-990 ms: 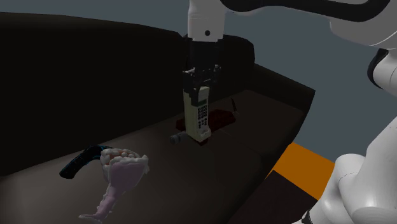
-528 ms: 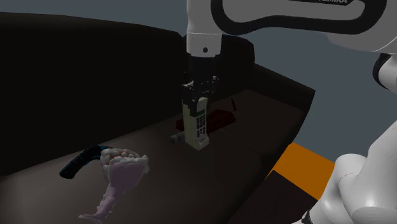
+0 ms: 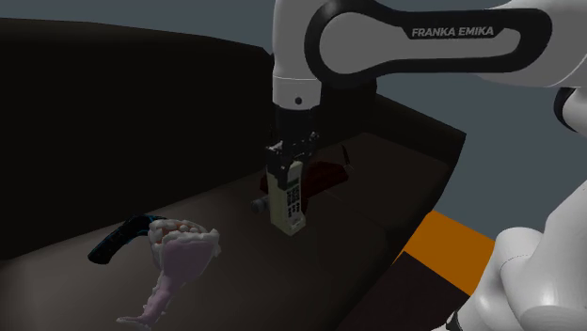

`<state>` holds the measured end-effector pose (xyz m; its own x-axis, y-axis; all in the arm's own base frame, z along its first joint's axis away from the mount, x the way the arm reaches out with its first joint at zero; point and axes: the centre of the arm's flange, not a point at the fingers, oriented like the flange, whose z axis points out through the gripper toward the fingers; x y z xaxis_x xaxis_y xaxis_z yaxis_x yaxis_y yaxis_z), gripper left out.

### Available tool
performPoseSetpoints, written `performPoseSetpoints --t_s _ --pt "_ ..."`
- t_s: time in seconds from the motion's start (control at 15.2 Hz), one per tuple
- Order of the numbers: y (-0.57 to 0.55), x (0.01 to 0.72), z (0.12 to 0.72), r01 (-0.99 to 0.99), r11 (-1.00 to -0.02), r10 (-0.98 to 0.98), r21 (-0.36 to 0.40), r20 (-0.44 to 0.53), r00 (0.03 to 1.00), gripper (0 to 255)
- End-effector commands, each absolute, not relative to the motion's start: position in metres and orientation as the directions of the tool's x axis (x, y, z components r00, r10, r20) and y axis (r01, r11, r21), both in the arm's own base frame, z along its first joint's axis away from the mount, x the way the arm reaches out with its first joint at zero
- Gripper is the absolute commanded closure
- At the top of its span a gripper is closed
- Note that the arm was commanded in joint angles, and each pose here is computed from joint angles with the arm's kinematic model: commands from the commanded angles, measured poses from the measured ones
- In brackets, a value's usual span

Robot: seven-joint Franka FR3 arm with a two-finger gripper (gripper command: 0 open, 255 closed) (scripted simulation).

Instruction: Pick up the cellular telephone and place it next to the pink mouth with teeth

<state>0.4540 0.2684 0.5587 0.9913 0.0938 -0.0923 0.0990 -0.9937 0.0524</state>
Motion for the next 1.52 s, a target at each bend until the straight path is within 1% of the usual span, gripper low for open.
performPoseSetpoints --t_s 0.0,1.45 --pt "0.268 0.454 0.549 0.099 -0.994 0.094 0.052 -0.091 0.991 255" --pt "0.268 0.454 0.433 0.099 -0.994 0.094 0.052 -0.091 0.991 255"
